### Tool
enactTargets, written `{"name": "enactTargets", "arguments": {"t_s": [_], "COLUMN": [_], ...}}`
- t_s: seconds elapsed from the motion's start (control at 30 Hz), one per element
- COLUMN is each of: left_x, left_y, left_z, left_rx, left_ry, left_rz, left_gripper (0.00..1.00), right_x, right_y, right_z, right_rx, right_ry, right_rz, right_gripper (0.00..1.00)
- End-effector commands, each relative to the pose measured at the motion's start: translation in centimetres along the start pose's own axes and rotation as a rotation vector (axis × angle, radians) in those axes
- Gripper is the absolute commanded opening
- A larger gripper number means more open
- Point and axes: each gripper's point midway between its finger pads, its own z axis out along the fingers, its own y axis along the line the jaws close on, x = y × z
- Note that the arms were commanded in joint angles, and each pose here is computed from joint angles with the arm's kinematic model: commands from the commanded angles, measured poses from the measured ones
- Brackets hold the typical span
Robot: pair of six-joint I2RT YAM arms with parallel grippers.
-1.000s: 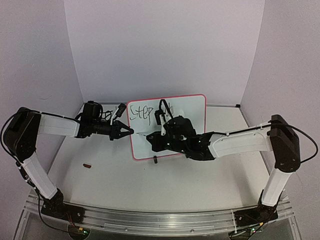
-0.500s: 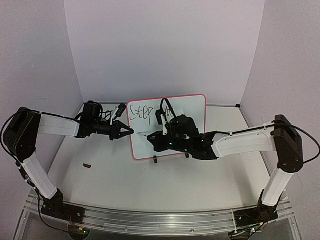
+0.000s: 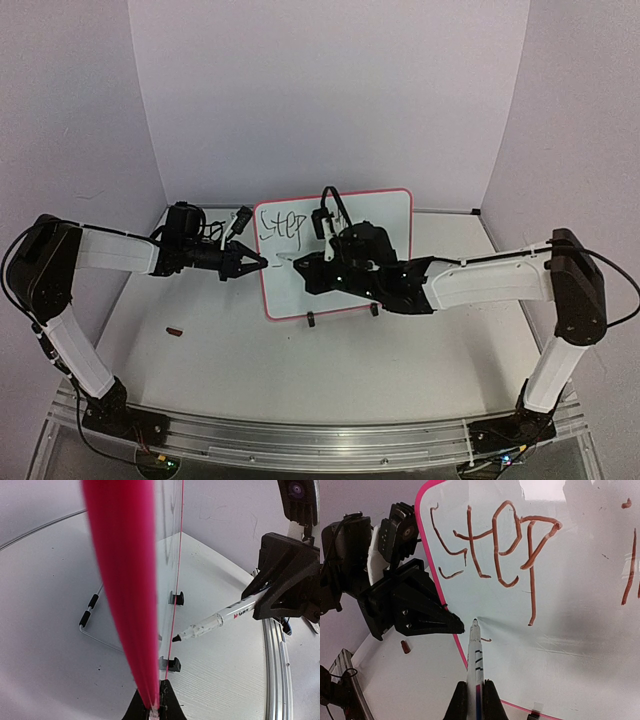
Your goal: Write a sentence on the whiteboard
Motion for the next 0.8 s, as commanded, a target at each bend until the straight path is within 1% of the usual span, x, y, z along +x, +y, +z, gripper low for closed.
{"name": "enactTargets", "arguments": {"t_s": [0.0, 0.23, 0.77], "left_x": [1.9, 1.9, 1.8], "left_y": [2.0, 1.9, 1.8], "left_z": [-0.1, -0.2, -0.3], "left_rx": [-0.127, -0.127, -0.127], "left_ry": [0.068, 0.068, 0.065], "left_rz": [-0.010, -0.010, -0.006], "left_gripper": [0.00, 0.00, 0.00], "right_x": [-2.3, -1.2, 3.0], "right_y": [0.3, 0.0, -1.1], "right_z": [0.0, 0.3, 1.2], "right_rx": [0.017, 0.026, 0.037], "right_ry": [-0.048, -0.008, 0.121], "right_rz": [-0.005, -0.001, 0.013], "right_gripper": [0.00, 0.00, 0.00]}}
